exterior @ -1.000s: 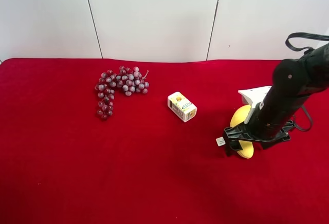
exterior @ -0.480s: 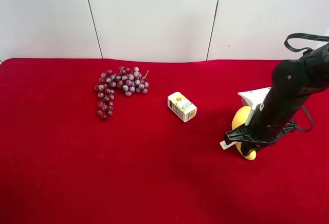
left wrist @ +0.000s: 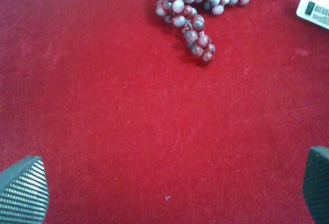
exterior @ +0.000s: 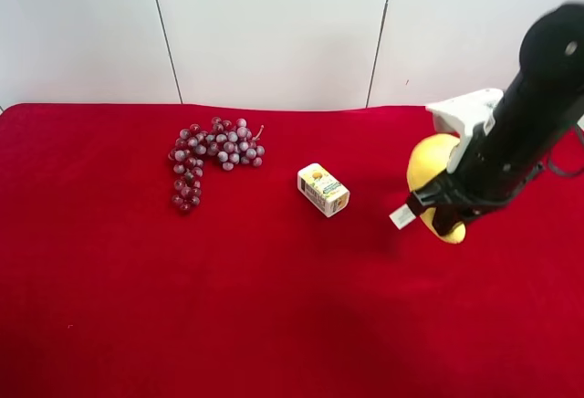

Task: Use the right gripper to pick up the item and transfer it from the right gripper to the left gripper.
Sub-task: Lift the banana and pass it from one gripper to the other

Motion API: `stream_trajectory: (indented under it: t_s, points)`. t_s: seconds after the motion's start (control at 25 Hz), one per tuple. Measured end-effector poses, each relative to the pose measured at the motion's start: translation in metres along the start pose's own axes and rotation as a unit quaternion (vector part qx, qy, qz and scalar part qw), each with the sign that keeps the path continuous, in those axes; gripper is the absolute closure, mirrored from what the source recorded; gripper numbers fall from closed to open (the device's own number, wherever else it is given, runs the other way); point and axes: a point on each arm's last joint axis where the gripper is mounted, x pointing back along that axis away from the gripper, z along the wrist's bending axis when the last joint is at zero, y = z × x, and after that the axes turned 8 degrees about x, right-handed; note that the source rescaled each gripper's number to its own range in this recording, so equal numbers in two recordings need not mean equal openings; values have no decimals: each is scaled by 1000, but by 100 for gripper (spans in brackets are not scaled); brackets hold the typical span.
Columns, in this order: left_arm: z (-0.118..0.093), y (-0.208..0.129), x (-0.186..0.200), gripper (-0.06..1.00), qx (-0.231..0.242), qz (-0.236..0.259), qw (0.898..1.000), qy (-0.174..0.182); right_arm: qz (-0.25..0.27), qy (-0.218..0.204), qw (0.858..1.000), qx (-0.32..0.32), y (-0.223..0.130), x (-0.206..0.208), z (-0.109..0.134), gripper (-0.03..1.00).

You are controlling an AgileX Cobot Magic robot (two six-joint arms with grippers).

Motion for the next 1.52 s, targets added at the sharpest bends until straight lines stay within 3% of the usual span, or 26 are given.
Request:
stream_trajectory:
  t_s: [0.28,0.64,0.84,0.96,1.12,1.24,1.36,1.52]
  points:
    - [0,0,0,-6,6,0,1000,0,-9,12,991,133,23,28,49,97]
    - [0,2,-3,-6,8,12,1000,-5,-43,8,953,299,33,49,110,97]
    - [-7,24,-14,-6,-1,72,996,-47,-49,10,933,357,30,49,128,97]
    - [-14,41,-24,-6,19,101,990,-95,-66,10,915,398,28,50,144,97]
    - [-26,59,-44,-6,68,143,973,-170,-88,4,892,444,26,51,160,97]
    - [-34,67,-65,-6,114,184,952,-217,-104,-1,874,474,24,53,172,97]
    - [-43,76,-88,-6,164,206,926,-270,-114,-6,859,499,21,54,182,97]
    - [-51,85,-117,-6,220,224,892,-324,-121,-6,854,506,20,54,187,97]
